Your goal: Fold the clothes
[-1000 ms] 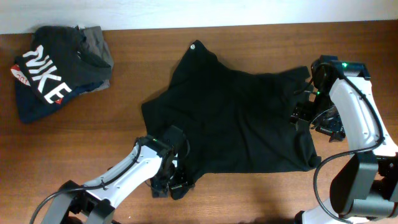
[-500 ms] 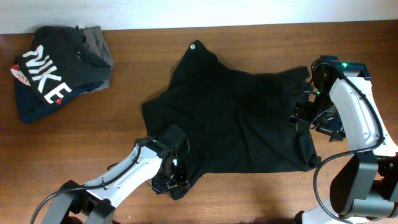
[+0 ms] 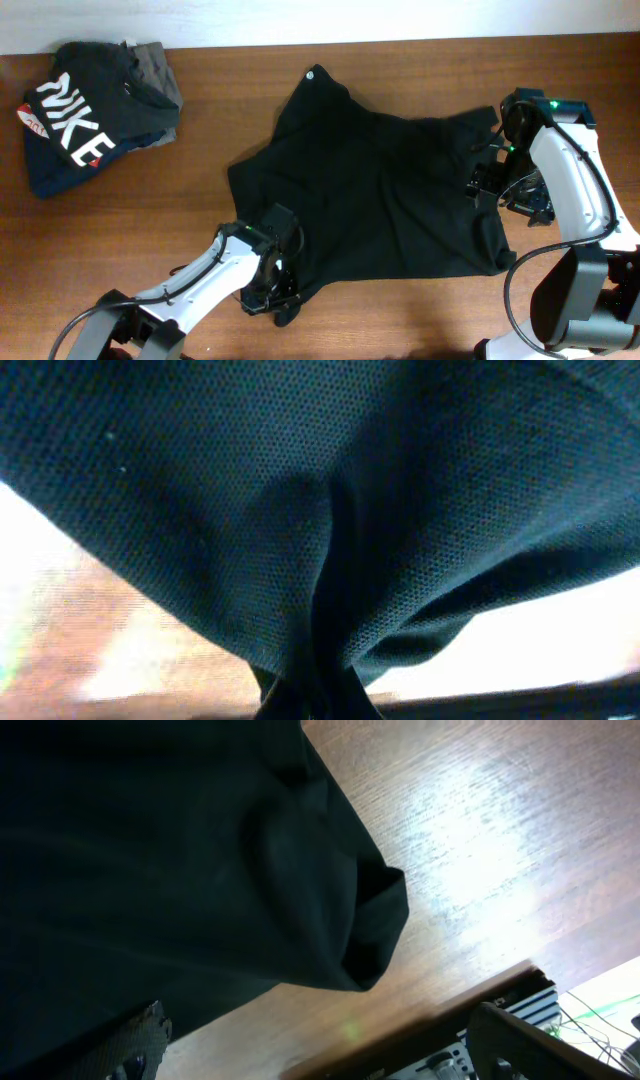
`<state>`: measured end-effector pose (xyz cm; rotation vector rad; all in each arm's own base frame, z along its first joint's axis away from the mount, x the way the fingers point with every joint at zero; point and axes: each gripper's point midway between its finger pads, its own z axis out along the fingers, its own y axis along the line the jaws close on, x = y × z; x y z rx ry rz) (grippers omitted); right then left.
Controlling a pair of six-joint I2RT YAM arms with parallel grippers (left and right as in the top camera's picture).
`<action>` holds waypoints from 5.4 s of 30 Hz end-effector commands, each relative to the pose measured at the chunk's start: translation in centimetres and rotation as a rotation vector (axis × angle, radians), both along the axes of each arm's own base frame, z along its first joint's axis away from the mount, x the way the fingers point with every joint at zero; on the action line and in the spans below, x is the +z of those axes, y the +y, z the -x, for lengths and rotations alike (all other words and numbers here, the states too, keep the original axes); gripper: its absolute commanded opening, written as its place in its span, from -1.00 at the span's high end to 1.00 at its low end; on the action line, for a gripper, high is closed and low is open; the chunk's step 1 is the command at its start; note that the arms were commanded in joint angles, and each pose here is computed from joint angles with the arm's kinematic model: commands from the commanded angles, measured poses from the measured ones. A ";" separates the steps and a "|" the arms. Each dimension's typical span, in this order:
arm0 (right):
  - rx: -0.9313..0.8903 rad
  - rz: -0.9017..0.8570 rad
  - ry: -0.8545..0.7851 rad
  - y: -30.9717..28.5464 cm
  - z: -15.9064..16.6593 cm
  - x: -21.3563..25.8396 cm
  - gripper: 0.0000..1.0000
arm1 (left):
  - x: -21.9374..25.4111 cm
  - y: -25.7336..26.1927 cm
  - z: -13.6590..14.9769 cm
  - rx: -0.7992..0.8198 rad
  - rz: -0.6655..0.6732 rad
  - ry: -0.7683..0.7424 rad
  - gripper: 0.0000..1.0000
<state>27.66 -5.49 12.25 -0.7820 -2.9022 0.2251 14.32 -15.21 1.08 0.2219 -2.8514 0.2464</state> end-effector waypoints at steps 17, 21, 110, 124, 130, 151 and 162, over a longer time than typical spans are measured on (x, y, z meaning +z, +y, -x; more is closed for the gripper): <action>-0.201 -0.071 -0.082 2.4 3.3 3.2 -0.98 | 7.5 -0.6 -9.1 0.012 -0.004 -0.277 0.98; -0.215 -0.129 -0.121 3.6 5.1 2.2 -0.98 | 7.4 -0.5 -9.5 0.013 -0.013 -0.294 0.99; -0.138 0.143 -0.817 -1.5 -2.4 21.6 0.92 | 36.9 1.8 -19.1 -0.010 -0.090 -1.081 0.99; 0.000 0.097 -1.162 1.1 4.3 36.2 0.93 | 51.6 6.2 -12.7 0.070 0.005 -1.422 0.99; 0.011 0.090 -1.221 1.2 2.3 37.5 0.90 | 54.4 7.8 -13.1 0.163 -0.039 -1.532 0.99; 0.154 -0.126 -1.298 2.0 -18.5 33.8 0.74 | 52.7 4.9 -35.0 0.121 -0.384 -1.735 0.99; 0.101 -0.175 -0.829 2.3 -13.0 23.2 0.92 | 37.3 5.3 -29.7 0.032 -0.341 -1.090 0.96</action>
